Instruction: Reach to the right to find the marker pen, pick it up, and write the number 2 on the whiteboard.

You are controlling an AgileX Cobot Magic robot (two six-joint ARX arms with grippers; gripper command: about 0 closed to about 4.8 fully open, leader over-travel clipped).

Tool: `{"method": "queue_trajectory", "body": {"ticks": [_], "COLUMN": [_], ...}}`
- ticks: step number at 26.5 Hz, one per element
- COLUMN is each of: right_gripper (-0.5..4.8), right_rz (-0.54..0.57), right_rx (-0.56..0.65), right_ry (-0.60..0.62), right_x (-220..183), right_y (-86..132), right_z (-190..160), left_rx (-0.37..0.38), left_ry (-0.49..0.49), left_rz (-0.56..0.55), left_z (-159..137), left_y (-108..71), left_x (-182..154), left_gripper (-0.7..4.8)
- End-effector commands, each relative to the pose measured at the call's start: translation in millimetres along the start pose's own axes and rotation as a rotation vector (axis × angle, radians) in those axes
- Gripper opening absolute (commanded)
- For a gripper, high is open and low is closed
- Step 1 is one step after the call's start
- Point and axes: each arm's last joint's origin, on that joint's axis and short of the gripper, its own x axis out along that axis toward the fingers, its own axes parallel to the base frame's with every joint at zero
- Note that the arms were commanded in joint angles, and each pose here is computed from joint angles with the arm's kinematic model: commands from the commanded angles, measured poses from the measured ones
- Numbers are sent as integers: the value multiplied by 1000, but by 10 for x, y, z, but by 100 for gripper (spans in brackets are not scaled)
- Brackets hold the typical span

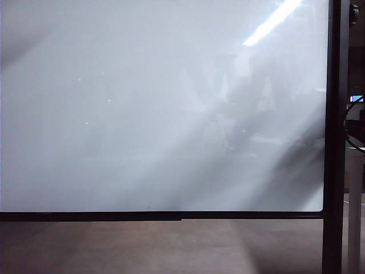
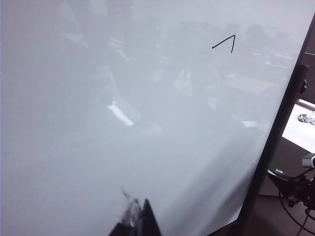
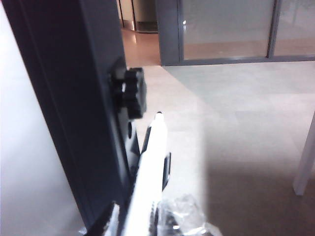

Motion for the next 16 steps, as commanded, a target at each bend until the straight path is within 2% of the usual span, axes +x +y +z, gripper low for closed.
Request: {"method": "queue_trajectory", "body": {"ticks": [1,16], "right_gripper": [112,112], "right_rz": [1,3], "right_rx": [-2,-12], "right_ry": [-6,-32], "right_x": [9,8], "right_y": [5,7], "right_z": [22,48], "left_rx": [-2,-2], "left_ry": [-7,-4], "left_rz": [-7,-7], "left_z": [17,13], "left_y": [-6,-5], "left_x": [-5,-5], "left_gripper": [-5,-5]}}
